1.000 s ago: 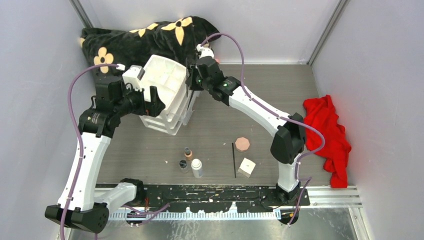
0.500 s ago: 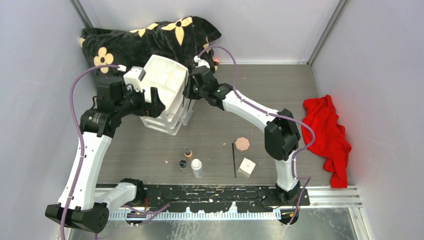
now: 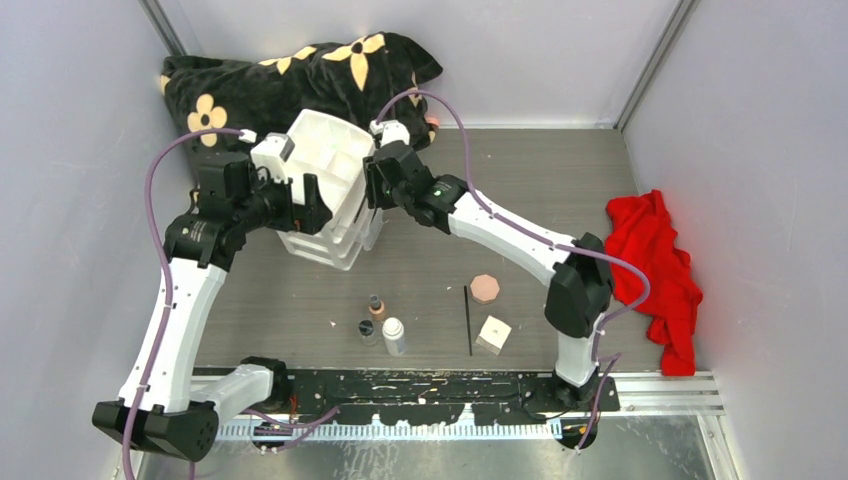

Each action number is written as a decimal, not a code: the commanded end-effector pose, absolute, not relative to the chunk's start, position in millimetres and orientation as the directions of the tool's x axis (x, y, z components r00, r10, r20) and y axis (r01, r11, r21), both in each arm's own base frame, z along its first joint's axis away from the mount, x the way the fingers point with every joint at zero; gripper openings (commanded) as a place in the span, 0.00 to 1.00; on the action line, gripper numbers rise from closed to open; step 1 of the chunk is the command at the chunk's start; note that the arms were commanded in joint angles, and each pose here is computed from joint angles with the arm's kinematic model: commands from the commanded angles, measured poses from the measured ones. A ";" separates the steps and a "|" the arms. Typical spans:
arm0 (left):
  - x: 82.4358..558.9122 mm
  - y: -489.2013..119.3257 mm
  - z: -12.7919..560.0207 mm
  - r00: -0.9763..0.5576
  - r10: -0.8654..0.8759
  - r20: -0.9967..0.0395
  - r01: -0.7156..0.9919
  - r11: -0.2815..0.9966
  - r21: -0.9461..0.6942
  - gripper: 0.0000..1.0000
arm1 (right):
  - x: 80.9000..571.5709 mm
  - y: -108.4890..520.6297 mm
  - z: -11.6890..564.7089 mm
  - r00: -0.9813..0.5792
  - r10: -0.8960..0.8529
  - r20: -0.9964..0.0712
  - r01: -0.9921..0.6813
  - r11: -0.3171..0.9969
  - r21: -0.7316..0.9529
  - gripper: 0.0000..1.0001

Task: Organize the makeup
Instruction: Place the makeup brush in the drawer, then pick up the makeup brush from the center of the board.

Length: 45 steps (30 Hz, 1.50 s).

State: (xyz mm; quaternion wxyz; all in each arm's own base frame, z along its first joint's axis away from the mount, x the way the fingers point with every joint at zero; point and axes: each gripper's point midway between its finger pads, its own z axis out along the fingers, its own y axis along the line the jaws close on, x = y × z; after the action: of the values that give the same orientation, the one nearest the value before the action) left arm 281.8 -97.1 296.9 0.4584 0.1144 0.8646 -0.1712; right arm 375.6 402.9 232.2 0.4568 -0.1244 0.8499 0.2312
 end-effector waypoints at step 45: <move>290.4 -105.1 306.9 -0.508 -0.001 -0.861 0.376 0.899 -0.223 1.00 | 166.2 221.3 46.8 -0.899 -0.198 -0.391 -0.235 0.971 0.048 0.45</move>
State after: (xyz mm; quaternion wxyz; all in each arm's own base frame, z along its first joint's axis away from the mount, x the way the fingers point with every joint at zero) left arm 287.5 -101.3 290.9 0.4527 0.1054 0.8664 -0.1826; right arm 153.7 213.8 39.7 0.1714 -0.1279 0.9756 0.0491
